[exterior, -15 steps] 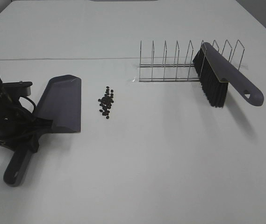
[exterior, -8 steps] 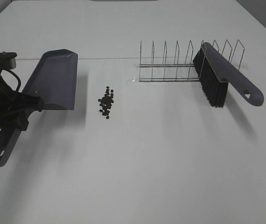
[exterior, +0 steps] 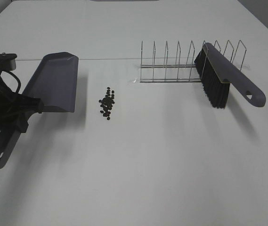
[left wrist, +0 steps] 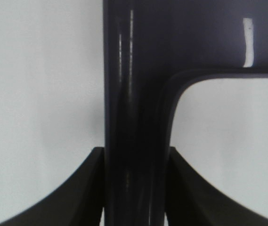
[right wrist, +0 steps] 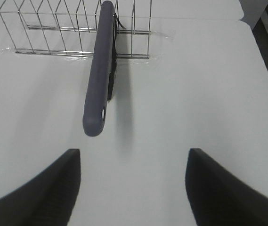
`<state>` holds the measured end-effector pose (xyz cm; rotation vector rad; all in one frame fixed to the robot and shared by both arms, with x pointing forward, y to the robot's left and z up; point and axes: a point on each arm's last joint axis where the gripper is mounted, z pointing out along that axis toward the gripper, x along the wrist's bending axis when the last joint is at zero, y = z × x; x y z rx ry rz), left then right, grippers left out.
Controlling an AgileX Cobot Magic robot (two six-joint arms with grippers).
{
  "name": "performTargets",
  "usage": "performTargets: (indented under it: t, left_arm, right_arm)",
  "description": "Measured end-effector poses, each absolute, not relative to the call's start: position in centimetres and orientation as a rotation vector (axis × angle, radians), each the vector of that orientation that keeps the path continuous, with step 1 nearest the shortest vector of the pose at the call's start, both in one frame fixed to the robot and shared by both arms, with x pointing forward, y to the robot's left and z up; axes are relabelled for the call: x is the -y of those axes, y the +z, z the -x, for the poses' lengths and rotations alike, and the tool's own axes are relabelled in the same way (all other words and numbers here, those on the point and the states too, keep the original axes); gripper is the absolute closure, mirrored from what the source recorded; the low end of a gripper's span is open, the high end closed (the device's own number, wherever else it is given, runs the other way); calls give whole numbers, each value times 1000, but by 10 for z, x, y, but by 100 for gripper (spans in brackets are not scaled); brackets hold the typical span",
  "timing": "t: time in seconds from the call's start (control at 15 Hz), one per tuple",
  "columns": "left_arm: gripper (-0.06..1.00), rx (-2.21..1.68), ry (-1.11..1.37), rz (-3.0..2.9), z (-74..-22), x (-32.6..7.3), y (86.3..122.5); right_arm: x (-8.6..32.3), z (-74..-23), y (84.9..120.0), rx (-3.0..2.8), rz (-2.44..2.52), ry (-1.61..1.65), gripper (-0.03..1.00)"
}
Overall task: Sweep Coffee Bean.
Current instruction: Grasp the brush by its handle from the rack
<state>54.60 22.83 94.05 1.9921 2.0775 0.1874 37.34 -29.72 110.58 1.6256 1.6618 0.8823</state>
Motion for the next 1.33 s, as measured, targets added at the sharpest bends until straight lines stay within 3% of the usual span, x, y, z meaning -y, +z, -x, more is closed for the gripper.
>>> performTargets:
  t: [0.27,0.67,0.93,1.33]
  left_arm:
    - [59,-2081,187,-1987,-546,-228,941]
    - [59,-2081,189,-1988,-546,-228,941]
    - [59,-2080,191,-1990,-546,-228,941]
    - [59,-2067,210,-2013,-546,-230,941]
  right_arm:
    - [299,-497,1122,-1755,-1729,790,40]
    - [297,-605,1112,-1828,-1814,774,40]
    - [287,-659,1075,-1949,-1882,700,40]
    - [238,-694,1032,-2105,-1824,544,40]
